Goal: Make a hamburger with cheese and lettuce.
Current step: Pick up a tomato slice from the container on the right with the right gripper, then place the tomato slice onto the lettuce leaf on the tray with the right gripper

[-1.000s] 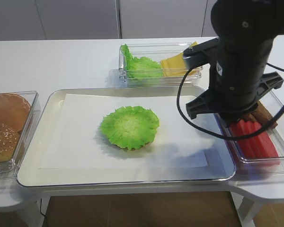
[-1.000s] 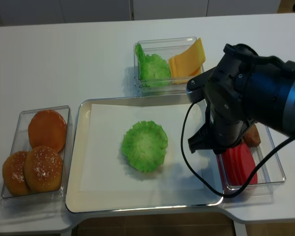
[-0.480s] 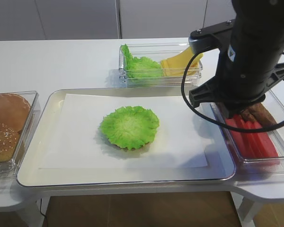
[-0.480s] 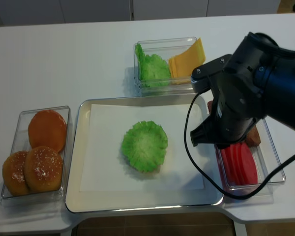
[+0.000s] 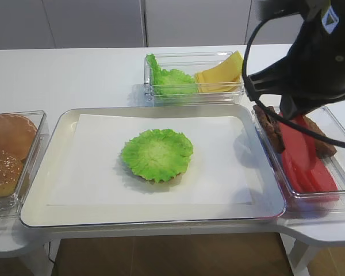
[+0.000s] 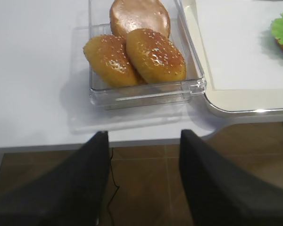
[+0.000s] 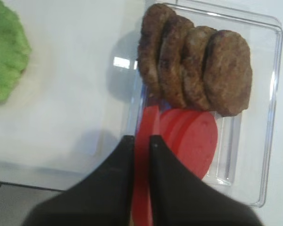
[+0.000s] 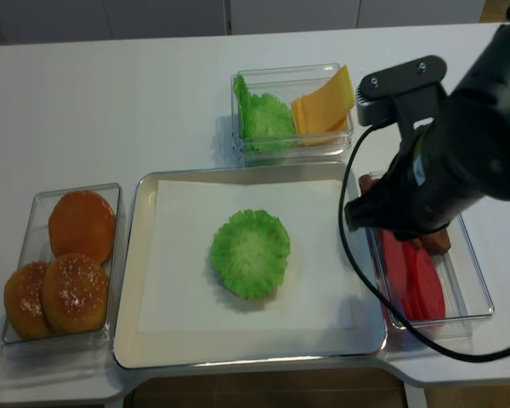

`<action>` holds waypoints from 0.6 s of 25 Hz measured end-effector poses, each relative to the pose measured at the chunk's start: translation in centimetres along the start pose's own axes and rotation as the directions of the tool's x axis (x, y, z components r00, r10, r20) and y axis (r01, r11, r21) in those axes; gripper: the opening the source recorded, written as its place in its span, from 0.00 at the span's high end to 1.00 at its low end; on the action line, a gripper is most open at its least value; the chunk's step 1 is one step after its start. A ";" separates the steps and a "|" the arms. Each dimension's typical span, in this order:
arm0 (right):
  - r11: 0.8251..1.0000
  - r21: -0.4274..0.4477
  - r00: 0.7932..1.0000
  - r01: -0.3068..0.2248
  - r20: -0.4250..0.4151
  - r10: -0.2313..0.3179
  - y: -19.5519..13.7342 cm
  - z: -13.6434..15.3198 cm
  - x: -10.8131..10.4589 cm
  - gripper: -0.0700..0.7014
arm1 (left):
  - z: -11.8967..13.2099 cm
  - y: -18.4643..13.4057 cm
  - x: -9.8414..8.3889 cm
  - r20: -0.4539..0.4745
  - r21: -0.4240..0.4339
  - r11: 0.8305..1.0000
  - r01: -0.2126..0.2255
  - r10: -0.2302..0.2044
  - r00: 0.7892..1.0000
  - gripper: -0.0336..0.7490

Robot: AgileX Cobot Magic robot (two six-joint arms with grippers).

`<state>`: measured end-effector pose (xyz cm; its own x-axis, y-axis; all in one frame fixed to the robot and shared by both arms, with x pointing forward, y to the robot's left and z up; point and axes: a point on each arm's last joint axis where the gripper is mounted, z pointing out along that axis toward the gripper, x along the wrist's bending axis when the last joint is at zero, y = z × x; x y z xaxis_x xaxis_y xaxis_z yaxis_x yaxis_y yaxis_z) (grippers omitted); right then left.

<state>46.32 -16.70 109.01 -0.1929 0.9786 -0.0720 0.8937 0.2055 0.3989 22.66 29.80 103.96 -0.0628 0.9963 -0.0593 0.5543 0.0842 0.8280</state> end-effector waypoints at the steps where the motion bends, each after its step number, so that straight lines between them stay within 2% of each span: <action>1: 1.000 -0.006 1.000 0.005 -0.010 -0.005 -0.2 -0.6 0.1 0.83 | 0.0 0.0 0.0 0.000 0.000 1.000 0.000 0.000 1.000 0.50; 11: 0.992 -0.127 0.996 0.024 -0.080 -0.034 2.0 -6.0 0.4 0.84 | 0.0 0.0 0.0 0.000 0.000 1.000 0.000 0.000 1.000 0.50; 15: 0.992 -0.120 0.993 0.042 -0.100 -0.054 3.1 -6.3 1.0 0.84 | 0.0 0.0 0.0 0.000 0.000 1.000 0.000 0.000 1.000 0.50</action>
<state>46.36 -15.17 115.89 -0.2808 0.9598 -0.0015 0.8296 0.2435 0.5025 22.66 29.80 103.96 -0.0628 0.9963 -0.0593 0.5543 0.0842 0.8280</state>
